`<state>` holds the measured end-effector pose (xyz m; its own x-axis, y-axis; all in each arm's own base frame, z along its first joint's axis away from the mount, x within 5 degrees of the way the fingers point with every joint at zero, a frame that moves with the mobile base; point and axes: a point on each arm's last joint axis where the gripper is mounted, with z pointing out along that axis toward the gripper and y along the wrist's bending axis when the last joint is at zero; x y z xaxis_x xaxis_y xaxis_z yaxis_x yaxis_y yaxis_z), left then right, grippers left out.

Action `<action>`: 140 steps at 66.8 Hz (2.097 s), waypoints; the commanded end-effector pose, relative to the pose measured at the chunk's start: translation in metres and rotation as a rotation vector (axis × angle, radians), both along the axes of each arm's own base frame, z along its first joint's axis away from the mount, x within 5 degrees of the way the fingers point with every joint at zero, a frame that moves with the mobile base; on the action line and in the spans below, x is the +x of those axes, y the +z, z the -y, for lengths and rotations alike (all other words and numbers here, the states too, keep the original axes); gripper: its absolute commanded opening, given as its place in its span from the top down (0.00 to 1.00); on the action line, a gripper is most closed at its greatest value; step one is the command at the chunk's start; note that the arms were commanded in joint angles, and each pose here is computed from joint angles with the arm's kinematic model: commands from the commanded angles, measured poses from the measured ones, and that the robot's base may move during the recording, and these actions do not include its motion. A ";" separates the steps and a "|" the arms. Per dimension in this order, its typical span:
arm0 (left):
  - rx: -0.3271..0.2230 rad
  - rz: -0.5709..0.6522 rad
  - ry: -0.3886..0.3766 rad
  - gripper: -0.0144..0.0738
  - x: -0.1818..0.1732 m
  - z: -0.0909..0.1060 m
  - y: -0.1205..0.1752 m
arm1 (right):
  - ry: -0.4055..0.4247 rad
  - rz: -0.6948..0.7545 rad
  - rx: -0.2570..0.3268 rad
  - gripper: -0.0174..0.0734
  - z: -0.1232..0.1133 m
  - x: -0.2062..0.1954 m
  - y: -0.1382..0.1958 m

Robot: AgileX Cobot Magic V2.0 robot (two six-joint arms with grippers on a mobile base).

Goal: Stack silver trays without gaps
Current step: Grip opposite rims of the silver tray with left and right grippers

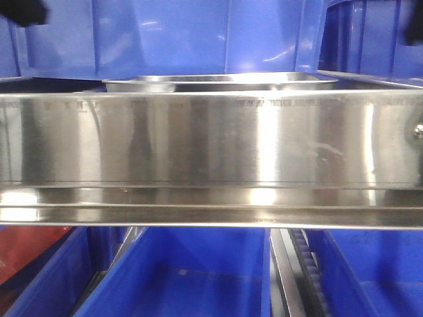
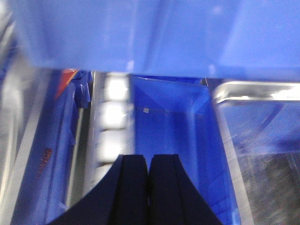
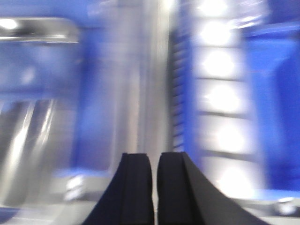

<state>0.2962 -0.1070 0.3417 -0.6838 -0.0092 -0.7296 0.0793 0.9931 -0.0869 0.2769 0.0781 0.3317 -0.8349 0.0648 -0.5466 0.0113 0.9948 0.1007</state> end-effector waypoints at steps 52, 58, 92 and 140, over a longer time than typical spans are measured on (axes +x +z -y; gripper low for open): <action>-0.023 -0.269 -0.001 0.85 0.046 0.051 -0.018 | 0.006 -0.186 -0.028 0.80 -0.054 0.066 -0.011; -0.027 -0.253 -0.011 0.77 0.046 0.054 -0.017 | 0.006 -0.184 -0.027 0.80 -0.054 0.066 -0.011; -0.041 -0.240 -0.016 0.55 0.047 0.055 -0.016 | 0.011 -0.159 0.018 0.62 -0.058 0.068 -0.010; -0.014 -0.357 -0.056 0.55 0.056 0.071 -0.053 | 0.003 -0.238 -0.013 0.62 -0.062 0.082 -0.041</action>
<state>0.3523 -0.1723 0.2935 -0.8868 0.0118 -0.4620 0.0815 0.9880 -0.1312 0.3569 0.1411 0.2888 -0.9464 0.0563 -0.3180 0.0308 0.9959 0.0845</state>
